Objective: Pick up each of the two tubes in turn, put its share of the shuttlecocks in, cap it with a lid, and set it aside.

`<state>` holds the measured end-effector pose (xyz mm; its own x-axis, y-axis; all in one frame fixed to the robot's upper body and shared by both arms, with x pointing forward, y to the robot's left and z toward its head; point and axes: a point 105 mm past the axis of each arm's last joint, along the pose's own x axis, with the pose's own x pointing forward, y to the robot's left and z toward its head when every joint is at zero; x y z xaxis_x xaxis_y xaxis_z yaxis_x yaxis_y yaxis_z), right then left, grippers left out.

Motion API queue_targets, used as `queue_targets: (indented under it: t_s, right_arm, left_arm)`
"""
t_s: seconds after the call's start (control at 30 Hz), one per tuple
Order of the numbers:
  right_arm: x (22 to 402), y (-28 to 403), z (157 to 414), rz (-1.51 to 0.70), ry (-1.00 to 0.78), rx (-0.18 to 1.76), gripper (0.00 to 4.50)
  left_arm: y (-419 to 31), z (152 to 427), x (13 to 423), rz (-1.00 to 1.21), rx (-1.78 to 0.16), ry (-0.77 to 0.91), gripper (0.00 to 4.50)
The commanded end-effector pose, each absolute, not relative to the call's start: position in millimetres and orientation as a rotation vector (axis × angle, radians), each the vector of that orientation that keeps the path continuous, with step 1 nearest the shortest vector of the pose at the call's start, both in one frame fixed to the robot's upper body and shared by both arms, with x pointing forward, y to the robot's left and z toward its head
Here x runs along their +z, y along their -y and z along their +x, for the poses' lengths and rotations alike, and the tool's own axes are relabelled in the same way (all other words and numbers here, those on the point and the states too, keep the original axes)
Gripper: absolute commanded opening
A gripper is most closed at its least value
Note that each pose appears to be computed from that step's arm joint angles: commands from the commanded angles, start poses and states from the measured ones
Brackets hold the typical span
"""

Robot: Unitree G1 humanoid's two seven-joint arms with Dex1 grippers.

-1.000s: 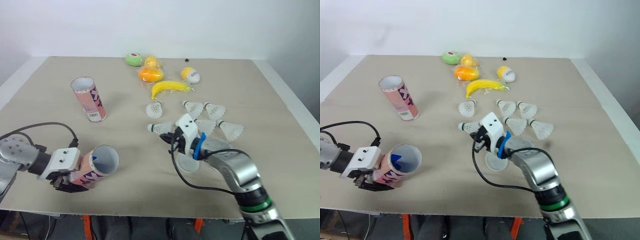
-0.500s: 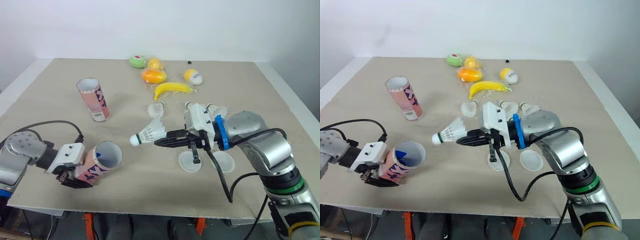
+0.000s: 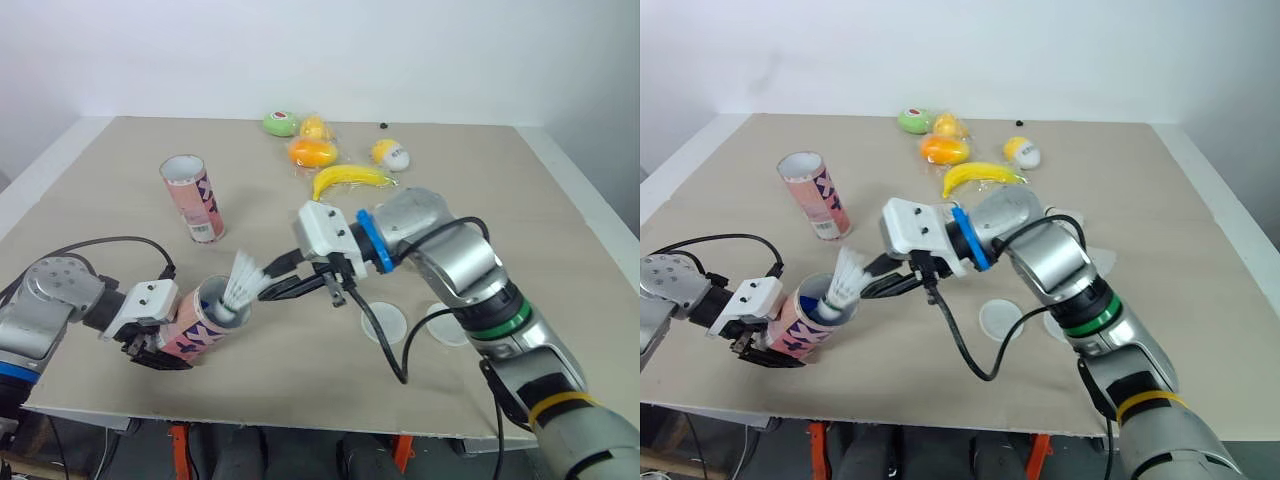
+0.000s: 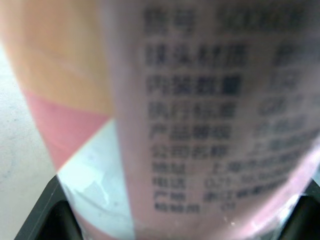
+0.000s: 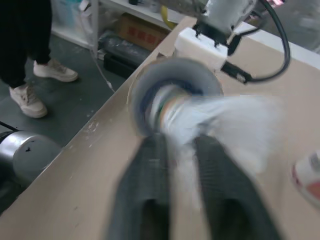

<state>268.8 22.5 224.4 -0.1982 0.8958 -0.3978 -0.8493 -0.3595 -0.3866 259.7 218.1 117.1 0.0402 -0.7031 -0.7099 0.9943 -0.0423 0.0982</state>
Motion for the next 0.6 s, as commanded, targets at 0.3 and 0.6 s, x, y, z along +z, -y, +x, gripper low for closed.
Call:
queue_targets:
  t_s: [0.3, 0.6]
  right_arm:
    - [266.3, -17.8, 250.7, -0.357, 0.185, 1.956, 4.47]
    - [231.3, -0.4, 340.2, -0.259, 0.017, 1.371, 4.47]
  left_arm:
    - [-208.3, 258.1, 104.7, 0.68, -1.505, -0.546, 3.39]
    - [-206.5, 256.7, 104.9, 0.676, -1.503, -0.537, 3.39]
